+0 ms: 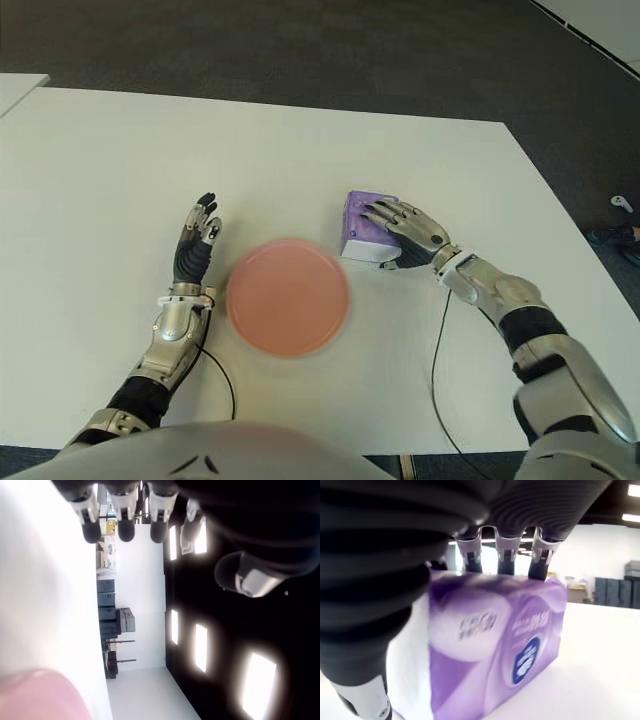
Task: Put the tissue paper into the plate.
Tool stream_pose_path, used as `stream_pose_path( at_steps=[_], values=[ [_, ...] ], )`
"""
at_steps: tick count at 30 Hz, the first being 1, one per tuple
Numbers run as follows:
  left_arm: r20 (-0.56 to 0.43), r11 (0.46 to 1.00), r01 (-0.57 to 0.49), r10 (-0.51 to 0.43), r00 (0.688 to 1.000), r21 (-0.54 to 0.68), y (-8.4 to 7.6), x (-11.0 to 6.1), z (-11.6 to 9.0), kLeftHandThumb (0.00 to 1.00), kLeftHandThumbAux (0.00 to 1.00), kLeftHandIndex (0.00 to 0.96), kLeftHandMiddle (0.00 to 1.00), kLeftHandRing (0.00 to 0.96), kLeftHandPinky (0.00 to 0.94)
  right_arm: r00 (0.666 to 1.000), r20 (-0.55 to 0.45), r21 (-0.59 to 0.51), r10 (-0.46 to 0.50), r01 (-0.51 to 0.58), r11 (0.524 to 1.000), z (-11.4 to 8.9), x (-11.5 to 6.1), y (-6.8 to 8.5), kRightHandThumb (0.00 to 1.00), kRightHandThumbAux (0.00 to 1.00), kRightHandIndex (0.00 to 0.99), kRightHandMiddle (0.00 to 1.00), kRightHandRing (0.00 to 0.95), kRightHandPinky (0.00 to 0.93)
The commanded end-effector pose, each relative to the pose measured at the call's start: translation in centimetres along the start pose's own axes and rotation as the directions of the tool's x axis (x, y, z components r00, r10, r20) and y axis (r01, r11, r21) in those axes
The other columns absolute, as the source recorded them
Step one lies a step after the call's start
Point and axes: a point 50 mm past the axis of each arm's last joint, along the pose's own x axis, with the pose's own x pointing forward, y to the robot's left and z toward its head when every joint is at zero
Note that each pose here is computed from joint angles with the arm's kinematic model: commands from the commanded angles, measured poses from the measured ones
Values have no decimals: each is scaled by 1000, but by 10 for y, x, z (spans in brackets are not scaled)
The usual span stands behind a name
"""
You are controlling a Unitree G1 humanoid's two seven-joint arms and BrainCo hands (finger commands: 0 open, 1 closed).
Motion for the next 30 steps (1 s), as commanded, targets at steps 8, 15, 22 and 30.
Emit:
stream_pose_path(
  at_steps=[8, 15, 22, 30],
  values=[
    [-337, 992, 31, 11, 942, 120, 26, -78, -58, 0, 378, 0, 0, 0, 0, 987, 57, -85, 148, -143, 986, 20, -27, 2, 20, 746, 0, 33, 0, 8],
    [-336, 992, 31, 11, 942, 120, 27, -78, -59, 0, 379, 0, 0, 0, 0, 988, 72, -73, 134, -128, 989, 30, -31, -2, 4, 735, 0, 40, 4, 9],
    [-345, 993, 32, 10, 939, 116, 27, -78, -59, 0, 380, 0, 0, 0, 0, 997, 57, -75, -46, 50, 996, 18, -18, -42, 5, 733, 0, 55, 21, 27],
    [-337, 993, 28, 14, 942, 118, 27, -77, -58, 0, 375, 0, 0, 0, 0, 970, 29, -48, -242, 243, 969, 10, -10, -65, 60, 732, 9, 74, 41, 34]
  ],
)
